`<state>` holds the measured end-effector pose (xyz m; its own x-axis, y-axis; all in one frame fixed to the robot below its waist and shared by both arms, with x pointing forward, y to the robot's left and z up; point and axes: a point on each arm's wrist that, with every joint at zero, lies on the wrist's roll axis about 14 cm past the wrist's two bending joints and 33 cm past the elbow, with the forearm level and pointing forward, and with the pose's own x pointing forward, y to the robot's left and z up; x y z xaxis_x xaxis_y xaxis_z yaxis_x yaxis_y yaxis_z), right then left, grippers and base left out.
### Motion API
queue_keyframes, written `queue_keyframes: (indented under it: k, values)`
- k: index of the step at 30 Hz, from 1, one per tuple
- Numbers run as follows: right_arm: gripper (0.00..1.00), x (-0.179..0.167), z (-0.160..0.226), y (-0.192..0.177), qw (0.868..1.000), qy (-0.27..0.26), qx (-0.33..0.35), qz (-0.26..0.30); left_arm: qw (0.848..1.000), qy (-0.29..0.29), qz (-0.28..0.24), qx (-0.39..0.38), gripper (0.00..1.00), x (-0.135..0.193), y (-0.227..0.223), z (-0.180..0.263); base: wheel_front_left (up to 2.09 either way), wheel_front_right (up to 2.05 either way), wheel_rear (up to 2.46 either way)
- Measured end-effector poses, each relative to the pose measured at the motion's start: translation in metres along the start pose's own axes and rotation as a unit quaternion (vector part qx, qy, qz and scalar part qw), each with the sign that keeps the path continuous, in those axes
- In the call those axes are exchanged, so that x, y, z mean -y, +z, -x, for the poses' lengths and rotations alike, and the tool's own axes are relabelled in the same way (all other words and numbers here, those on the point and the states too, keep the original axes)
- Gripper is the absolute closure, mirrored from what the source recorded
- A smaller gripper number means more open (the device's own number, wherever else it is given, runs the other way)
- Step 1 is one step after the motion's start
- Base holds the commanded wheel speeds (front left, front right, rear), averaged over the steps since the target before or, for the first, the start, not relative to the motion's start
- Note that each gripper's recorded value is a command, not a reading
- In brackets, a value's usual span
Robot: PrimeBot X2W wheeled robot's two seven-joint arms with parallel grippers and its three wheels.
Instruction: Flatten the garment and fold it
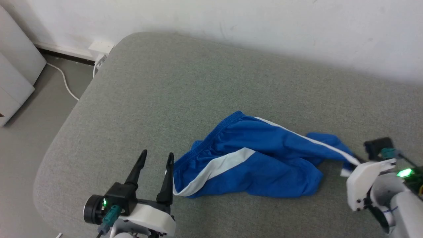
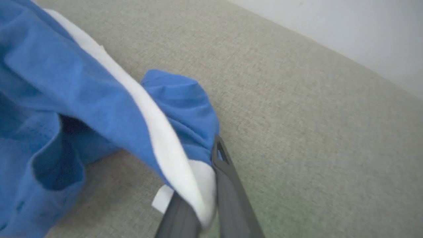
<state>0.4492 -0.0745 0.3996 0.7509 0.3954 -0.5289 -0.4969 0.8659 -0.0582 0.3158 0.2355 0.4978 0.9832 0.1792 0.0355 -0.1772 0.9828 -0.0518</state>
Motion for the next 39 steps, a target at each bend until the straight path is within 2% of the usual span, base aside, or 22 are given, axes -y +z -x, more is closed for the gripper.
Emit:
queue_keyframes:
  k: [7,15,16,17,18,23,27,31,39]
  values:
    - [1.0,0.061,0.021,0.05,0.995,-0.073,0.069,0.03,1.0,-0.012,0.001,0.002,0.0,0.006,0.0,0.003,0.0,0.0,0.0]
    - [1.0,0.124,0.031,0.089,0.983,-0.145,0.097,0.054,1.0,-0.017,0.001,-0.005,0.0,0.011,-0.003,0.001,0.0,0.0,0.0]
    - [0.86,0.127,0.028,0.09,0.983,-0.148,0.097,0.05,1.0,-0.018,0.001,-0.006,0.0,0.011,-0.004,0.0,0.0,0.0,0.0]
    - [0.25,0.128,0.023,0.085,0.984,-0.147,0.087,0.049,1.0,-0.018,0.0,-0.008,0.0,0.011,-0.005,-0.001,0.0,0.0,0.0]
    - [0.0,0.127,0.018,0.079,0.985,-0.145,0.074,0.051,1.0,-0.02,0.0,-0.011,0.0,0.012,-0.007,-0.002,0.0,0.0,0.0]
    - [0.0,0.118,0.002,0.038,0.991,-0.127,0.01,0.047,0.999,-0.037,0.005,-0.014,0.0,0.024,-0.009,-0.011,0.0,0.0,0.0]
    - [0.0,0.111,0.004,0.029,0.993,-0.118,0.003,0.032,0.999,-0.05,0.01,-0.016,0.0,0.033,-0.011,-0.015,0.0,0.0,0.0]
    - [0.0,0.115,0.016,0.042,0.991,-0.124,0.033,0.027,0.998,-0.065,0.013,-0.013,0.0,0.042,-0.011,-0.018,0.0,0.0,0.0]
    - [0.0,0.11,0.063,0.087,0.979,-0.128,0.159,0.003,0.995,-0.1,0.028,0.003,0.0,0.065,-0.001,-0.026,0.0,0.0,0.0]
